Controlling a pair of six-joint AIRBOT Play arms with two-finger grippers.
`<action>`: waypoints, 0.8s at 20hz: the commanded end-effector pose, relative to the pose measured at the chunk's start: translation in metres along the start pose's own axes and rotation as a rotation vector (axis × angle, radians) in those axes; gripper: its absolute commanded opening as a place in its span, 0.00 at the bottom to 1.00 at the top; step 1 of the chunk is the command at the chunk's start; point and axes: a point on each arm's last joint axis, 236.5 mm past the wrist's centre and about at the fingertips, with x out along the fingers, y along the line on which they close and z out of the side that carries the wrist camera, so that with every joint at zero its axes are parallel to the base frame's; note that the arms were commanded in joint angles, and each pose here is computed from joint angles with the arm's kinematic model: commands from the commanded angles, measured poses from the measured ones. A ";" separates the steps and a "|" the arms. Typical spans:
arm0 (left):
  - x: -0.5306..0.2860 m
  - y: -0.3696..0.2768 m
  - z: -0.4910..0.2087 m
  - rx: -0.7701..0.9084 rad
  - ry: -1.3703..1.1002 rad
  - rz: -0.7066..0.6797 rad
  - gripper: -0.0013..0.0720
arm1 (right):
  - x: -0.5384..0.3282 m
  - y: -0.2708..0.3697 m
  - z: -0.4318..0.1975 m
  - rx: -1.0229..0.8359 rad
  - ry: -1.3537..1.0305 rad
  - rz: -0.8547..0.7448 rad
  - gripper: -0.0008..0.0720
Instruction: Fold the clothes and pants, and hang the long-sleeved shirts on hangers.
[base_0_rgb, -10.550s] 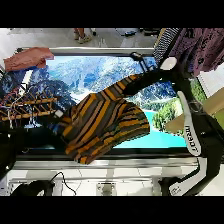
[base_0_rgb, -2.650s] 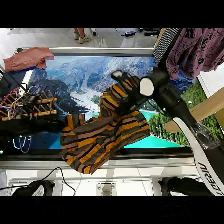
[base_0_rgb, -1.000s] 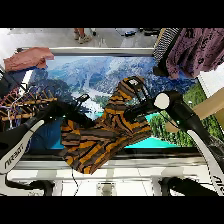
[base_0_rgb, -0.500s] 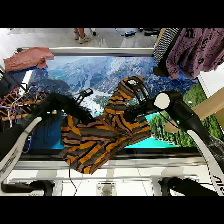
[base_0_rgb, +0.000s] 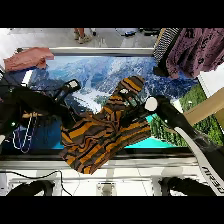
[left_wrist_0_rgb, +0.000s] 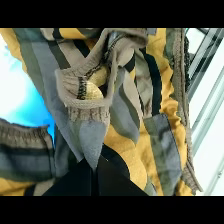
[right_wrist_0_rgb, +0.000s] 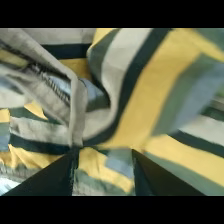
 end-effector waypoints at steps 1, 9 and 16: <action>-0.003 -0.004 -0.006 -0.020 0.012 0.005 0.05 | 0.033 0.010 0.013 0.007 -0.040 0.077 0.60; 0.000 -0.005 -0.009 -0.026 0.019 -0.002 0.05 | 0.053 0.017 0.014 0.034 -0.036 0.142 0.59; 0.000 -0.005 -0.009 -0.026 0.019 -0.002 0.05 | 0.063 -0.004 0.025 0.131 -0.083 0.073 0.04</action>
